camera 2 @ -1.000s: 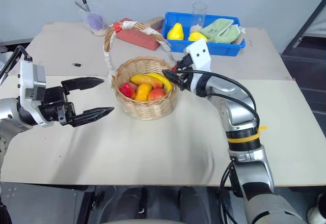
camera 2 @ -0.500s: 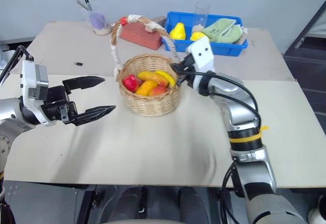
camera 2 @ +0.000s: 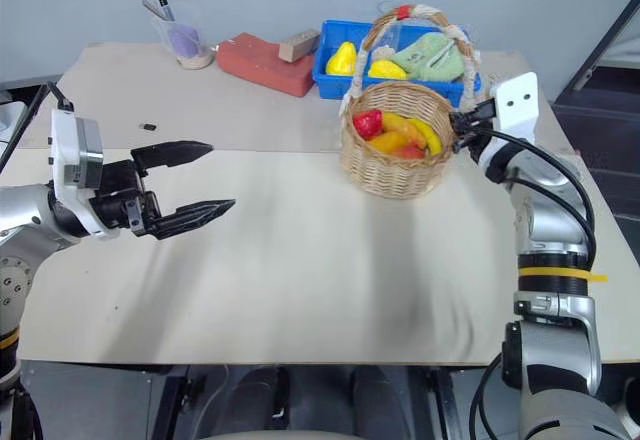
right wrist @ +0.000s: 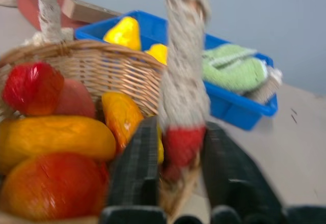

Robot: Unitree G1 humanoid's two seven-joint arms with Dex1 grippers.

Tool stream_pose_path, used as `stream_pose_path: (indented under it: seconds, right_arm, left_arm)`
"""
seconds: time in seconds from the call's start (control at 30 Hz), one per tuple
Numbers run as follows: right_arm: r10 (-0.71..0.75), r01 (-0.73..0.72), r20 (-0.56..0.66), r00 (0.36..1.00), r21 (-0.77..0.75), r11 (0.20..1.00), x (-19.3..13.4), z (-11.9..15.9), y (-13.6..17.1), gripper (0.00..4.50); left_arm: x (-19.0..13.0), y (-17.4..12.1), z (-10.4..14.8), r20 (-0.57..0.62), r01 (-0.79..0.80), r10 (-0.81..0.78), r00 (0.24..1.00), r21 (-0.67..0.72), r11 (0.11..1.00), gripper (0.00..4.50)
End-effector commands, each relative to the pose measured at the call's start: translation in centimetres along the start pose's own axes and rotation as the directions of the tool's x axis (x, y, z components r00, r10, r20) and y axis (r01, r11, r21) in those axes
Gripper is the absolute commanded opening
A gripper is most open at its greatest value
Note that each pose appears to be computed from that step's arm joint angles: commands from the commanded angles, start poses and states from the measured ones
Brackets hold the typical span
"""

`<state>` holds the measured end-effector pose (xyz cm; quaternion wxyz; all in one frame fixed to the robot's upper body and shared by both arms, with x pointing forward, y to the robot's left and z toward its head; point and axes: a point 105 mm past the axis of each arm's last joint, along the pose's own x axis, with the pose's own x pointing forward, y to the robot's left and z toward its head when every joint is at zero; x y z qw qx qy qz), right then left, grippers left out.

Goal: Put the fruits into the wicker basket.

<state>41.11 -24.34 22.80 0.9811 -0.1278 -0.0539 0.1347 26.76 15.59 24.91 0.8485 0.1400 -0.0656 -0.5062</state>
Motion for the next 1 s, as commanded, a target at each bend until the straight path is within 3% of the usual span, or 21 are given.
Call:
stream_pose_path:
  seconds: [0.03,0.2,0.37,0.5,0.73,1.0]
  right_arm:
    - [-0.006,0.003,0.076,0.997,0.039,0.999,-0.8,2.3,-0.7,2.89]
    - [0.113,-0.115,0.043,0.993,0.041,0.992,-2.5,1.9,0.1,4.48]
    - [0.273,-0.276,-0.054,0.96,-0.047,0.96,-6.1,1.5,0.8,4.48]
    - [0.412,-0.439,-0.176,0.894,-0.162,0.884,-8.8,1.3,1.7,4.48]
    - [0.459,-0.501,-0.236,0.857,-0.168,0.849,-9.7,1.4,1.7,4.48]
    - [0.46,-0.502,-0.237,0.856,-0.159,0.85,-9.3,1.2,1.5,4.48]
  left_arm:
    - [-0.2,0.4,0.6,0.011,-0.024,0.024,1.0,0.039,0.999,4.5]
    - [-1.2,1.3,-0.7,-0.036,-0.111,0.112,0.993,0.023,0.994,4.5]
    - [-4.5,3.3,-4.5,-0.266,-0.292,0.299,0.916,0.067,0.954,4.5]
    - [-8.7,4.0,-6.9,-0.429,-0.361,0.387,0.816,0.144,0.921,4.5]
    - [-11.5,4.1,-7.7,-0.464,-0.411,0.423,0.779,0.131,0.902,4.5]
    - [-11.2,4.1,-7.7,-0.454,-0.4,0.406,0.793,0.114,0.909,4.5]
